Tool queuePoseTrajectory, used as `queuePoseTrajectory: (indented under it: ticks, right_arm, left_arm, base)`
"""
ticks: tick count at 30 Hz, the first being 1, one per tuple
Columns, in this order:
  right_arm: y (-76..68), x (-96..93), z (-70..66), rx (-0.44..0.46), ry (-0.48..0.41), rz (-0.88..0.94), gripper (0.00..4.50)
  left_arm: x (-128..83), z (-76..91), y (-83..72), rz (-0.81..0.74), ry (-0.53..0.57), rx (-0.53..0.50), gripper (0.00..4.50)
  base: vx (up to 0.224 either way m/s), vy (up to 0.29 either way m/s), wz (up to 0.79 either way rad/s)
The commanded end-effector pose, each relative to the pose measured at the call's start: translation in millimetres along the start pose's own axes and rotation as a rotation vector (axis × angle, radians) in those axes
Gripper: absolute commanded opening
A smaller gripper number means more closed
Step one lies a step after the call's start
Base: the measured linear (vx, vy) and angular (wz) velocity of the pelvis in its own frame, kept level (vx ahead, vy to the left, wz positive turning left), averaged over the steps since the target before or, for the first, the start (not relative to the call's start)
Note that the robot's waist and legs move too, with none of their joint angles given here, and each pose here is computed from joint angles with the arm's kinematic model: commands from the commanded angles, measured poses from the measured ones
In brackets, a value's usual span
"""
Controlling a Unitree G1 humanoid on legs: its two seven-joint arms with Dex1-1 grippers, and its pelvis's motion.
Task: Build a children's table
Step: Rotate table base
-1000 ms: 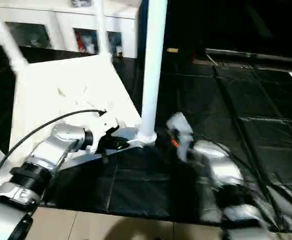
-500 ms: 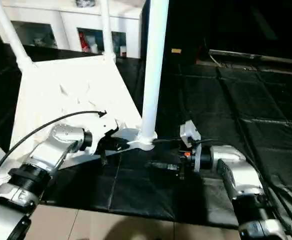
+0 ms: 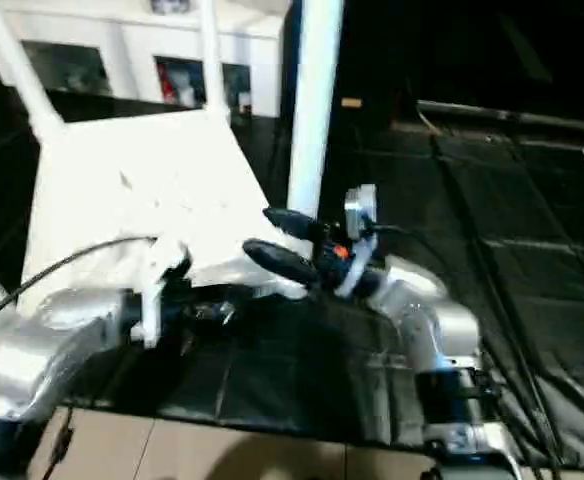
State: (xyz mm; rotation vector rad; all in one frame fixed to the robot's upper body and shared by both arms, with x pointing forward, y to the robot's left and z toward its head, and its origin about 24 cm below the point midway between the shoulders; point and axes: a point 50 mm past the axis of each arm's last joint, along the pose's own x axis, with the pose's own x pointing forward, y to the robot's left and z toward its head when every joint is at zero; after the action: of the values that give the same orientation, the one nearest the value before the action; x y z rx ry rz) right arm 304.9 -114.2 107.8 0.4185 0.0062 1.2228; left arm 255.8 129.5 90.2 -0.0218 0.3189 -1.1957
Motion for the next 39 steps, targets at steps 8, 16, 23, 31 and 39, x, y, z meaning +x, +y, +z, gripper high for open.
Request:
queuePoseTrajectory:
  ticks: [8, 16, 23, 31, 39]
  right_arm:
    - [-52.0, -17.9, 10.3, -0.091, -0.005, -0.515, 4.5]
    - [-66.1, -32.7, 6.4, -0.152, 0.063, -0.661, 4.5]
    - [-41.9, -27.7, -19.8, -0.118, 0.21, -0.377, 4.5]
    - [-28.9, -29.3, -61.3, -0.112, 0.451, -0.316, 4.5]
    - [-40.3, -21.5, -80.8, -0.133, 0.519, -0.5, 4.5]
  left_arm:
    - [-63, -27.4, -28.7, 0.057, 0.122, -0.14, 2.29]
    - [-133, -36.7, -33.8, 0.161, 0.287, -0.243, 2.9]
    - [-171, -22.3, -11.6, 0.366, 0.299, -0.176, 3.49]
    - [-172, 7.1, 20.0, 0.479, 0.149, -0.027, 4.09]
    - [-126, 13.1, 33.6, 0.392, 0.053, 0.004, 4.5]
  base:
    - [0.0, 0.0, 0.0]
    - [0.0, 0.0, 0.0]
    - [0.0, 0.0, 0.0]
    - [0.0, 0.0, 0.0]
    - [0.0, 0.0, 0.0]
